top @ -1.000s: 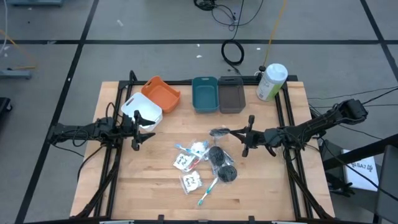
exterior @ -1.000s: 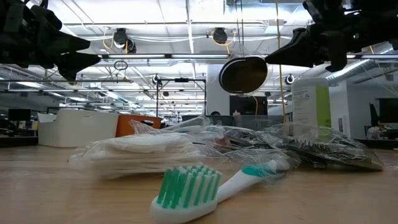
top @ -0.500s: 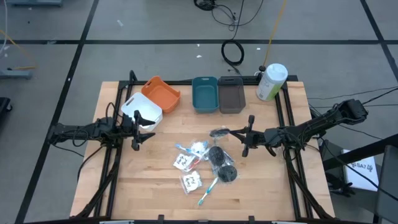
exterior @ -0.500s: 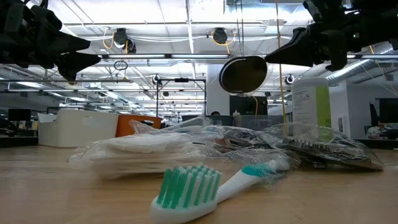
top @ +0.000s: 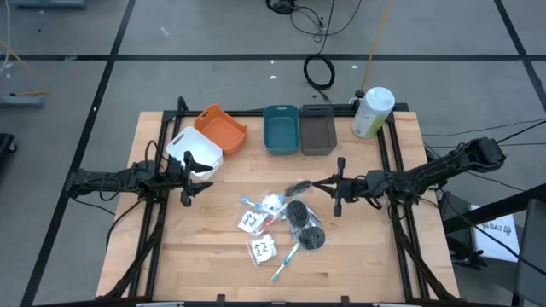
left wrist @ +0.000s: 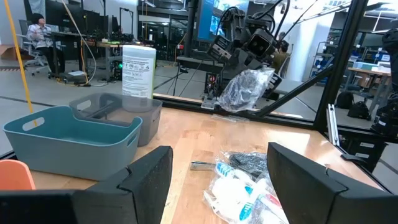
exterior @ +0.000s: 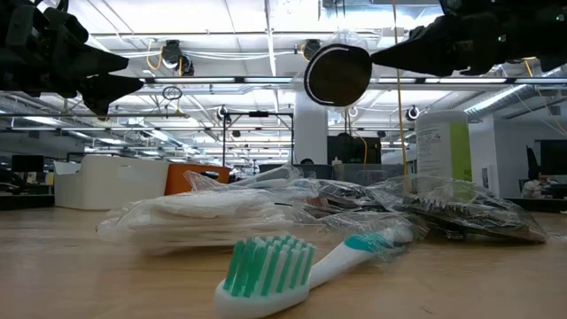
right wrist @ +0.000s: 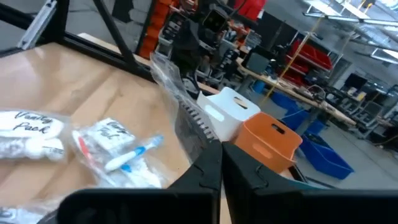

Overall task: Pick & Place Travel size toiletries
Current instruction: Put the top black hairbrush into the orange bin

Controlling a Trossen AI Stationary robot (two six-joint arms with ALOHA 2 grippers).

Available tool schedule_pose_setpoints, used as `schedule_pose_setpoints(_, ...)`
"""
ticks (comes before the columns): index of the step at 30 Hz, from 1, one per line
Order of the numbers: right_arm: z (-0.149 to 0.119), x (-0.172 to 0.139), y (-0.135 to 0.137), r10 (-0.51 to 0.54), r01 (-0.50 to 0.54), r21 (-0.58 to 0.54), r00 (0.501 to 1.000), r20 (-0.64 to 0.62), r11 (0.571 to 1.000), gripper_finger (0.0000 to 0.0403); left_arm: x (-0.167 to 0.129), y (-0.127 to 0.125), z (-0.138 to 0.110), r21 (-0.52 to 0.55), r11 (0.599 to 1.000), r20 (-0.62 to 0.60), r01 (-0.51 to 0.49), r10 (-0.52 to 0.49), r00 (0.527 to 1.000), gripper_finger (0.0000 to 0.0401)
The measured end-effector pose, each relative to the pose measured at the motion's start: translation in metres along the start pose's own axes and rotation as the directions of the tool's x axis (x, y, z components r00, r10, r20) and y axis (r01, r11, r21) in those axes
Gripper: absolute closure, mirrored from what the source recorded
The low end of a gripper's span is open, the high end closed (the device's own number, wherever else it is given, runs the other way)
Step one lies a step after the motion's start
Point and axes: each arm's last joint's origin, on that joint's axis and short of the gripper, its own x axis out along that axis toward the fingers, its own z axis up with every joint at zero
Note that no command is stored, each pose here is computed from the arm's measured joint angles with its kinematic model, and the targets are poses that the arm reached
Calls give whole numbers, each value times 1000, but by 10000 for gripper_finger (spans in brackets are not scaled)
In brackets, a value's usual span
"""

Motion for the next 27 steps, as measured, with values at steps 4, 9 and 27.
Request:
schedule_pose_setpoints(4,2,0,-1,9,-9,24,1000,25,1000,403,0,0,0,0,1000,0,0,0,1000,146)
schedule_pose_setpoints(9,5,0,-3,-3,0,65,998,58,998,403,0,0,2,3,1000,19,1,-1,1000,146)
schedule_pose_setpoints(27,-2,10,-9,-67,60,96,996,64,994,403,34,-2,18,-23,989,99,-149,151,984,146)
